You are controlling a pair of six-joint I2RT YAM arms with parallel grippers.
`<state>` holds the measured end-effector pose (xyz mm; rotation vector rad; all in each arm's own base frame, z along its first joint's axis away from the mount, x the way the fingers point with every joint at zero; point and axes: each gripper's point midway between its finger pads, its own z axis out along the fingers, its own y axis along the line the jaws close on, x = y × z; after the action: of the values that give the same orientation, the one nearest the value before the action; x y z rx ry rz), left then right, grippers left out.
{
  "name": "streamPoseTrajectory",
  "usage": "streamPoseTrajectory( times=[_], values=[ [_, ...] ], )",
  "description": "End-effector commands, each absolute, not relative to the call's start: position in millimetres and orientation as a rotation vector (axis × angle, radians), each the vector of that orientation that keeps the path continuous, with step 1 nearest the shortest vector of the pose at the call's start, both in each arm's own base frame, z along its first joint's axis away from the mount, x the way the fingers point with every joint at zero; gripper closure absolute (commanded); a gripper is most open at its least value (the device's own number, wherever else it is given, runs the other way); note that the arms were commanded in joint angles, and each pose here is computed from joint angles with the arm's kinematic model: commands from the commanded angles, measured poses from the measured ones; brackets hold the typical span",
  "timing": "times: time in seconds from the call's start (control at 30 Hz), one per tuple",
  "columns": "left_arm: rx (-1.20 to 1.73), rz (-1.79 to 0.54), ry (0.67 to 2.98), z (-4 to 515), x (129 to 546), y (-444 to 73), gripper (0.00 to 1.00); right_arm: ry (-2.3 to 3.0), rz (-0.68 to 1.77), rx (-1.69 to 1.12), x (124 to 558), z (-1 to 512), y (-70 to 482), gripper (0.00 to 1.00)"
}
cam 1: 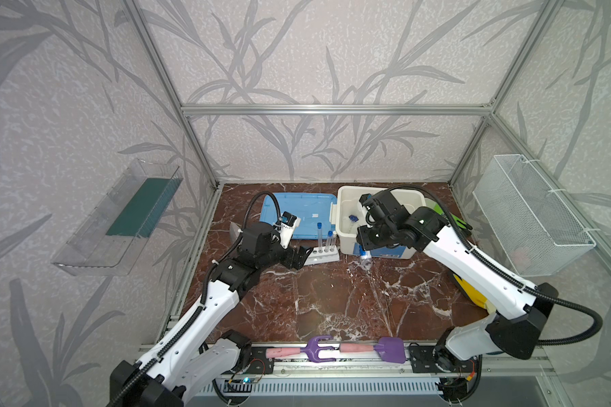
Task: Organize the chemistry lab equipment
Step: 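Carry the roll over the tub with the right gripper while the left arm shifts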
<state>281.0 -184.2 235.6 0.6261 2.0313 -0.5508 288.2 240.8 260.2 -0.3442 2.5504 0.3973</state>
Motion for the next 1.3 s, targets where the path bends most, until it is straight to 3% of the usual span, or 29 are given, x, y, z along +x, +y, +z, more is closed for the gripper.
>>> streamPoseTrajectory(
  times=[0.0,0.27,0.57,0.87,1.27],
  values=[
    [0.631,-0.472,1.960,266,295,-194,0.12,2.518,0.381,-0.301,307,274,226,0.75],
    [0.659,-0.470,1.931,280,320,-219,0.14,2.471,0.409,-0.154,377,280,210,0.74],
    [0.671,-0.436,1.951,277,342,-232,0.15,2.536,0.356,-0.083,441,234,184,0.73],
    [0.681,-0.412,1.975,269,361,-241,0.15,2.657,0.301,-0.173,478,185,178,0.73],
    [0.689,-0.392,1.997,266,372,-245,0.16,2.750,0.236,-0.191,496,130,174,0.73]
  ],
)
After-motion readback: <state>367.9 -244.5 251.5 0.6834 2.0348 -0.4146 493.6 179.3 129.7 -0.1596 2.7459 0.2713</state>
